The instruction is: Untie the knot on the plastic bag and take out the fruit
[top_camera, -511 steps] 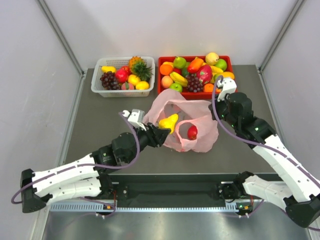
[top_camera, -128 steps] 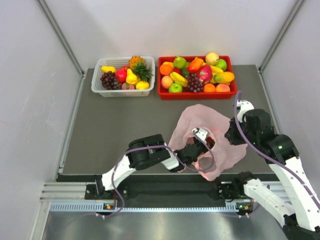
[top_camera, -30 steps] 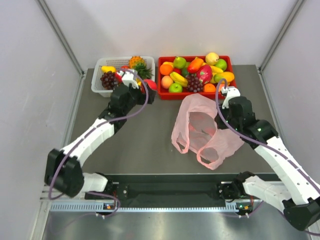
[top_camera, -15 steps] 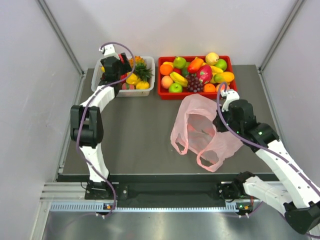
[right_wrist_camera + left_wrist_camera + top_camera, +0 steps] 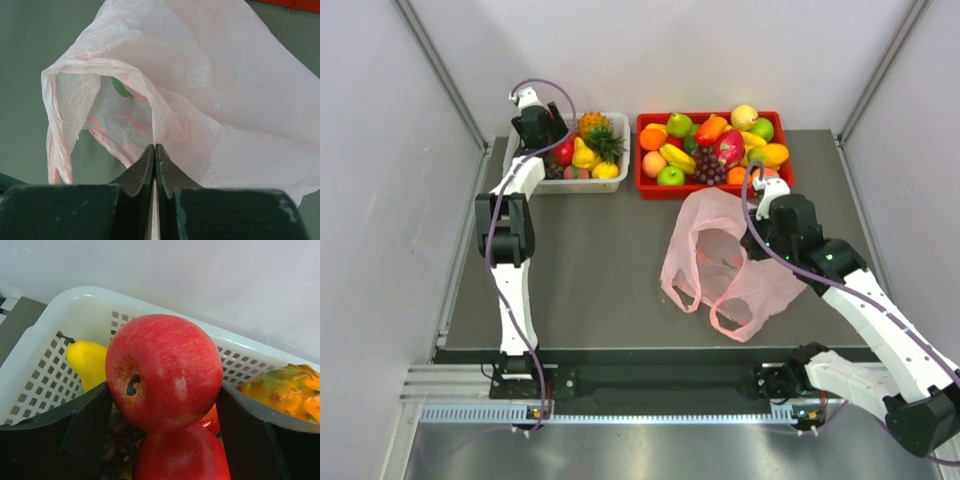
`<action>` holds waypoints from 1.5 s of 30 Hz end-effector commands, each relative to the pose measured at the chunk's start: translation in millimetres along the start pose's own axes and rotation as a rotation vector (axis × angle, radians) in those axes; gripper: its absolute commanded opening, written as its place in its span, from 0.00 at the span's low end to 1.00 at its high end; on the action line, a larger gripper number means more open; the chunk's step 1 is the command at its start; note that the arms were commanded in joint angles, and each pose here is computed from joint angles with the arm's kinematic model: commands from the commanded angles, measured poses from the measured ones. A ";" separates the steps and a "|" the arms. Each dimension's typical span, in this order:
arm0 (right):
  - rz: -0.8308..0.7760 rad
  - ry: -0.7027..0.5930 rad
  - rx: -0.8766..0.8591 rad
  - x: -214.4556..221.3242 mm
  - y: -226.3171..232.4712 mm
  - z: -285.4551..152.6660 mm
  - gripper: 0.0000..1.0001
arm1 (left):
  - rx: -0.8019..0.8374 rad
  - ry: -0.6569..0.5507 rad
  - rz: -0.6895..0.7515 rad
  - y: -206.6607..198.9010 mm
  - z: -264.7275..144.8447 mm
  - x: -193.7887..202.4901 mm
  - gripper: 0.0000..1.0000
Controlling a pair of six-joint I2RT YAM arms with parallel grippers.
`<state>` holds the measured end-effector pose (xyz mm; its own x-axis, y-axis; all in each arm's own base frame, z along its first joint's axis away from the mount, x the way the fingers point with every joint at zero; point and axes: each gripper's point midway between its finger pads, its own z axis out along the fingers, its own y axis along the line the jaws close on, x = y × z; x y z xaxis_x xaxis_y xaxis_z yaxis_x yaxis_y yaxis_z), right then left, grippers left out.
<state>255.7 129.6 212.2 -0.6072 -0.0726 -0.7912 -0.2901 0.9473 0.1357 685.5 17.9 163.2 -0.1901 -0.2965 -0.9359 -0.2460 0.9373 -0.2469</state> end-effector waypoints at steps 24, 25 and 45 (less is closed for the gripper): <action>0.075 -0.188 -0.071 -39.1 15.5 -12.4 0.85 | 0.321 0.358 -0.244 -68.7 -243.5 0.9 0.99; 0.083 -0.189 -0.073 -39.0 15.9 -14.5 0.97 | 0.334 0.382 -0.233 -71.2 -259.2 7.2 0.99; 0.242 -0.364 -0.457 -42.8 67.2 -126.7 1.00 | 0.853 0.405 -0.215 -63.3 -574.2 -6.4 0.99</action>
<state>185.6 154.2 322.5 -0.4089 0.2935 -0.8641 -0.4828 0.7339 0.4778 179.7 -137.5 325.1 -0.5137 -0.3802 -0.7691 0.4182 0.6718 -0.6114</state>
